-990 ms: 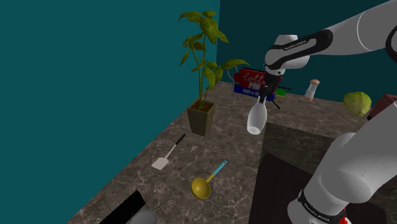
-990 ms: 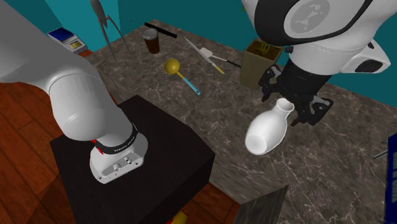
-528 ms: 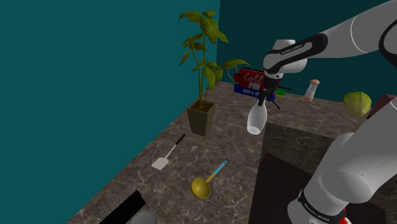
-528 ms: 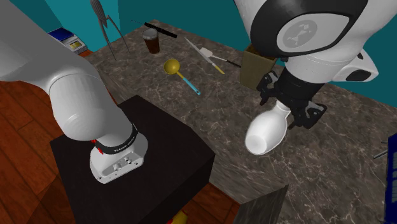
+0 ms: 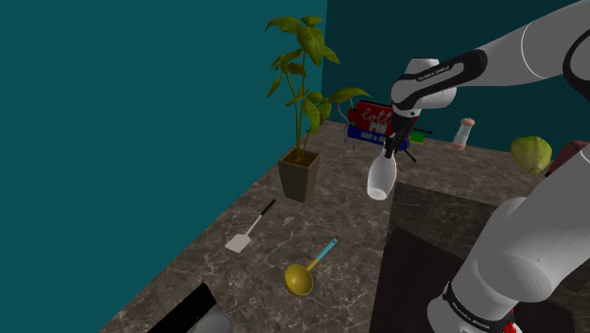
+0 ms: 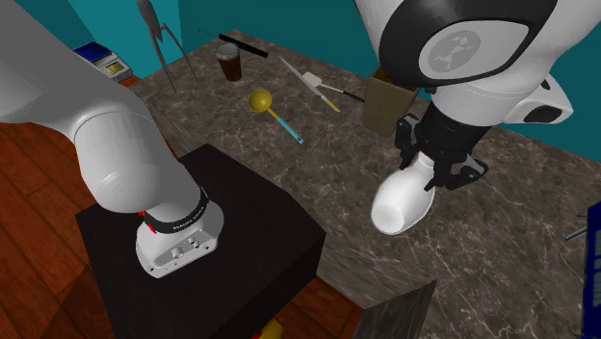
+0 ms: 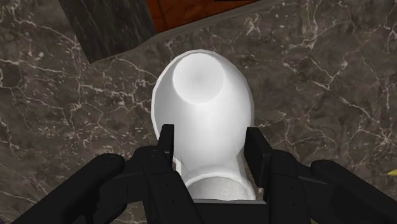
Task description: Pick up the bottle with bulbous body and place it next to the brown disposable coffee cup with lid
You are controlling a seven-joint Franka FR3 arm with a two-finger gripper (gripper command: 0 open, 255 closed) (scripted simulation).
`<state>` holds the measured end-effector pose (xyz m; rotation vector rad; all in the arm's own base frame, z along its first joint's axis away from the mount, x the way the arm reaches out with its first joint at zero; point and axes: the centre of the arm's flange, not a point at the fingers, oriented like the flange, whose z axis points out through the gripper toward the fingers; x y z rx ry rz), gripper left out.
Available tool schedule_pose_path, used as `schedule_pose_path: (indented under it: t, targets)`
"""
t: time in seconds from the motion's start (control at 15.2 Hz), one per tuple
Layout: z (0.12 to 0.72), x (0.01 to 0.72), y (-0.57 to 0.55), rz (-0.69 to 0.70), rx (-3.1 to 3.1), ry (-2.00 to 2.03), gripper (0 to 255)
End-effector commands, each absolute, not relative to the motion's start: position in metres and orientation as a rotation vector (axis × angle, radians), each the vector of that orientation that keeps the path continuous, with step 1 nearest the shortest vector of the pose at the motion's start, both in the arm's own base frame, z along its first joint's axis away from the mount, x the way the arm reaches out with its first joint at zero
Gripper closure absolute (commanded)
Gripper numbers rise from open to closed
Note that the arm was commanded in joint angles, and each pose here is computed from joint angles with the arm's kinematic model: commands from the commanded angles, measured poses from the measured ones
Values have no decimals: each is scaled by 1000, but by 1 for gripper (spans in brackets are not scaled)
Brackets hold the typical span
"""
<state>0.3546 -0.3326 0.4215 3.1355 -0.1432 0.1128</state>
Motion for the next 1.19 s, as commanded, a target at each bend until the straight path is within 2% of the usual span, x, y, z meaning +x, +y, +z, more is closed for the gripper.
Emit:
schedule_pose_path:
  t: [0.0,0.26,1.12]
  targets:
    - [421,355,-333,112,3136,-143,255]
    - [421,355,-333,112,3136,-143,255]
    - [490,355,-333,112,3136,-143,255]
